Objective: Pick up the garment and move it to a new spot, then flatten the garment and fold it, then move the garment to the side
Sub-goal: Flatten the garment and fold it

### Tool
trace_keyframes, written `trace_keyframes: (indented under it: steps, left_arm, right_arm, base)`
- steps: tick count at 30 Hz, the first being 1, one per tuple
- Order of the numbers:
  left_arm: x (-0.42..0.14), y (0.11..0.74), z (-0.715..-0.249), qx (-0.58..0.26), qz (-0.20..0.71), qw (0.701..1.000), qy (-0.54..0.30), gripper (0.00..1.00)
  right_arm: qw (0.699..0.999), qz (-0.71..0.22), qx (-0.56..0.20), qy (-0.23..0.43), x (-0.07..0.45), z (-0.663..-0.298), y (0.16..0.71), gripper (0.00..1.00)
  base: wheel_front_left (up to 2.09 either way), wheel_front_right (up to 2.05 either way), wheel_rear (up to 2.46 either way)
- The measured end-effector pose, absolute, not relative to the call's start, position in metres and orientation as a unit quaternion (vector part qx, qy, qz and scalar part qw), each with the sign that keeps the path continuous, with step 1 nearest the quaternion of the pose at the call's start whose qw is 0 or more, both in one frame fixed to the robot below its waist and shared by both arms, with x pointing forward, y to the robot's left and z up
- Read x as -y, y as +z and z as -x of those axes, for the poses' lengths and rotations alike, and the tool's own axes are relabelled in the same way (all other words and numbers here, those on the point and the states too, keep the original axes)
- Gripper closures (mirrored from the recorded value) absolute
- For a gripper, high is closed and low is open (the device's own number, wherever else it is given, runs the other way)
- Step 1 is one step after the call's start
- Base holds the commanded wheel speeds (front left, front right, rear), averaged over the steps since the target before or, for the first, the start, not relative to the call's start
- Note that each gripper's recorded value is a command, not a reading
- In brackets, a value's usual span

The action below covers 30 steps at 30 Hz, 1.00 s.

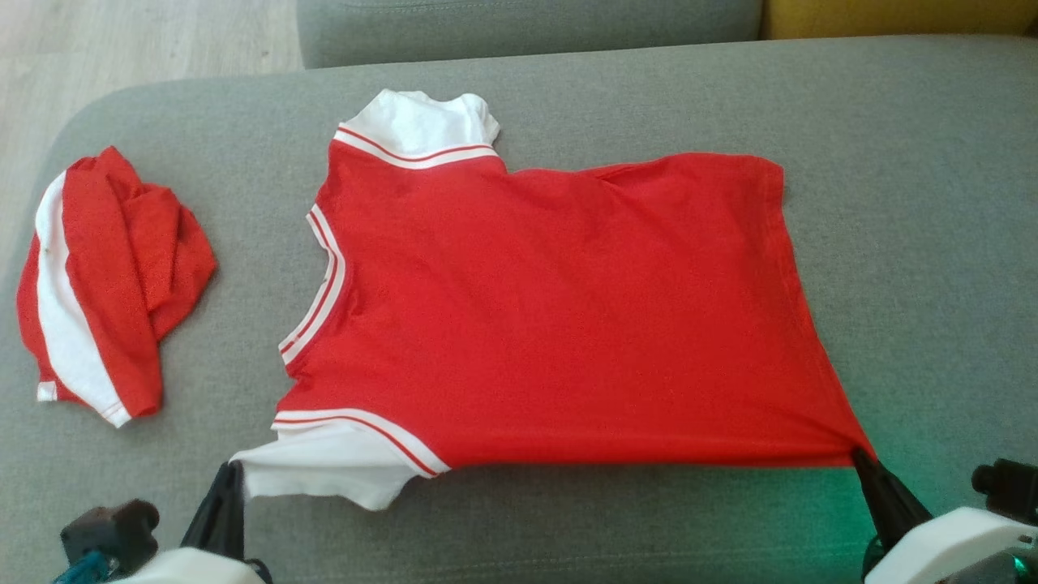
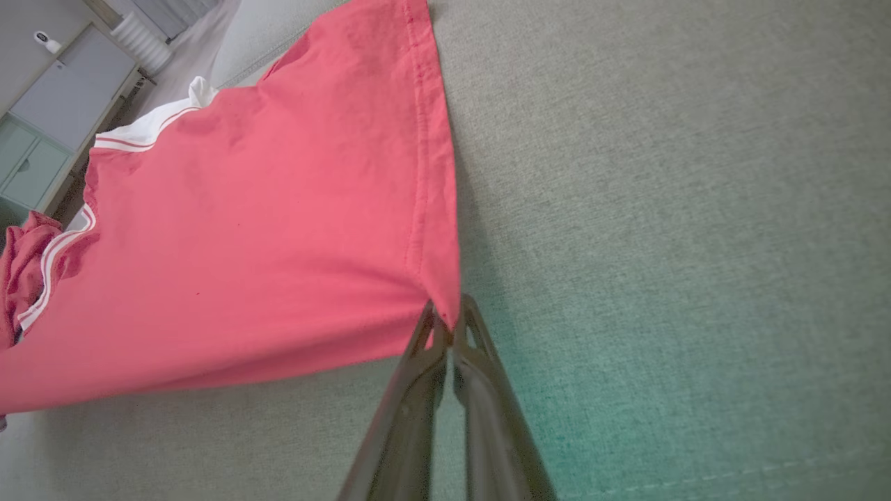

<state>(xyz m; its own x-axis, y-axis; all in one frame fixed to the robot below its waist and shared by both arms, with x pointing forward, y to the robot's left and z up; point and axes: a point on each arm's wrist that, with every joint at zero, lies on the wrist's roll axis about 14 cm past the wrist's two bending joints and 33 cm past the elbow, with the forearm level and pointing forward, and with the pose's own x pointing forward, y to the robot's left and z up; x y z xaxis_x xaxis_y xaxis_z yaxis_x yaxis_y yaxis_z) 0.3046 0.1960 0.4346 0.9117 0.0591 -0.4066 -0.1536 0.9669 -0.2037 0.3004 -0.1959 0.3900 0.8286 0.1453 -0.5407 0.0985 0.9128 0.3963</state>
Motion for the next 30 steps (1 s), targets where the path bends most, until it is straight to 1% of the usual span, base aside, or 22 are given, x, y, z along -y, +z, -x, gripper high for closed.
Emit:
trace_keyframes:
  steps: [6,10,12,19,26,29,30]
  left_arm:
    - [-0.192,0.427,-0.307,-0.245,0.122,0.961,0.036,1.00]
    - [-0.190,0.426,-0.326,-0.263,0.124,0.957,0.012,1.00]
    - [-0.189,0.427,-0.333,-0.265,0.127,0.956,0.003,1.00]
    - [-0.178,0.422,-0.379,-0.292,0.155,0.943,-0.041,1.00]
    - [-0.171,0.413,-0.415,-0.307,0.181,0.932,-0.058,1.00]
    - [-0.168,0.411,-0.430,-0.309,0.188,0.930,-0.066,1.00]
    - [-0.167,0.410,-0.433,-0.310,0.192,0.929,-0.068,0.58]
  right_arm:
    - [0.920,-0.200,-0.336,0.007,0.194,-0.299,0.390,1.00]
    - [0.903,-0.196,-0.382,0.007,0.192,-0.298,0.380,1.00]
    - [0.901,-0.193,-0.388,0.009,0.192,-0.302,0.380,1.00]
    - [0.906,-0.178,-0.383,0.023,0.193,-0.358,0.392,1.00]
    - [0.906,-0.178,-0.383,0.027,0.192,-0.389,0.388,1.00]
    - [0.911,-0.176,-0.372,0.031,0.191,-0.403,0.389,1.00]
    - [0.914,-0.176,-0.363,0.033,0.191,-0.408,0.391,0.72]
  base:
    - [0.00,0.00,0.00]
    - [0.00,0.00,0.00]
    - [0.00,0.00,0.00]
    - [0.00,0.00,0.00]
    - [0.00,0.00,0.00]
    - [0.00,0.00,0.00]
    - [0.00,0.00,0.00]
